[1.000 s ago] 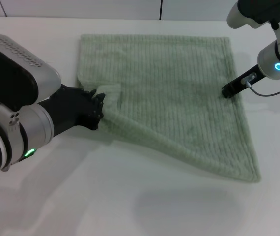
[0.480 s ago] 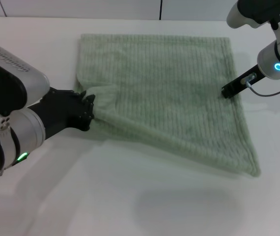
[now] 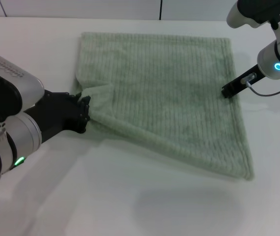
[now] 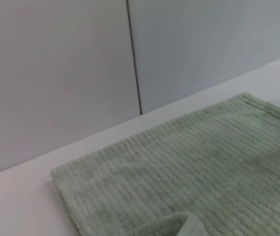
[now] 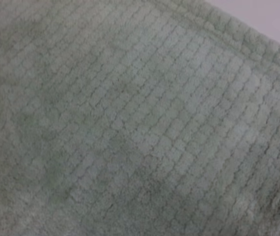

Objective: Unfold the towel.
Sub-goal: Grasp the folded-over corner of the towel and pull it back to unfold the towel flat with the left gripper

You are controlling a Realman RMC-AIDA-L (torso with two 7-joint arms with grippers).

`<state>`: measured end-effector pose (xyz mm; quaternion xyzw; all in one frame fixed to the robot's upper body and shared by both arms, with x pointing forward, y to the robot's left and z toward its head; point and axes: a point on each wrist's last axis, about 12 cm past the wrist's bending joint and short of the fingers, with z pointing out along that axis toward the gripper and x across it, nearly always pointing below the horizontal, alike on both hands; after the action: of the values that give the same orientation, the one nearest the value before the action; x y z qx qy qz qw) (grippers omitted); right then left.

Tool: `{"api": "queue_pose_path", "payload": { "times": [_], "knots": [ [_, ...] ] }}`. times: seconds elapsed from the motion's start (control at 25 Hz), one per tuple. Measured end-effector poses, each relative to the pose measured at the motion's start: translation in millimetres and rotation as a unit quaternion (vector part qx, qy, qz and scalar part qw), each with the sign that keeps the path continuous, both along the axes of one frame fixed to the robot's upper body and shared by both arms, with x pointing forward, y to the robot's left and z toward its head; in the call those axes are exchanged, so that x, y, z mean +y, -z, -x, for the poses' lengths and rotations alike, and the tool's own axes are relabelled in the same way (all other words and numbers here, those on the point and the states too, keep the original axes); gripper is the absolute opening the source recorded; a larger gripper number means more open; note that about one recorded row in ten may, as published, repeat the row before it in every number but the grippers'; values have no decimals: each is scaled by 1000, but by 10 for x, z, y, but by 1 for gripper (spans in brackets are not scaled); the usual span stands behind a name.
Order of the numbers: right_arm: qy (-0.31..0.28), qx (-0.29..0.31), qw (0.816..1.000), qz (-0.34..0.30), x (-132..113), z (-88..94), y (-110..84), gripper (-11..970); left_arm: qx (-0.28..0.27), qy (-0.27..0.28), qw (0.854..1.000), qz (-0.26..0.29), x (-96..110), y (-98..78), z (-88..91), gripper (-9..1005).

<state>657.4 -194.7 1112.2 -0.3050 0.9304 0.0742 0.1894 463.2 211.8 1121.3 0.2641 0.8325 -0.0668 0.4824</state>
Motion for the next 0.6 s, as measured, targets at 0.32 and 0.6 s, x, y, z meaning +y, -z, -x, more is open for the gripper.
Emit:
{"api": "queue_pose_path", "payload": {
  "times": [0.32,0.6],
  "knots": [
    [1,0,1000,4,-13,1,5,12,-9,-3,1000,1,-13,22,27,135],
    [3,1,1000,4,-23,6,14,16,-25,-13,1000,4,17,3,-2,139]
  ]
}}
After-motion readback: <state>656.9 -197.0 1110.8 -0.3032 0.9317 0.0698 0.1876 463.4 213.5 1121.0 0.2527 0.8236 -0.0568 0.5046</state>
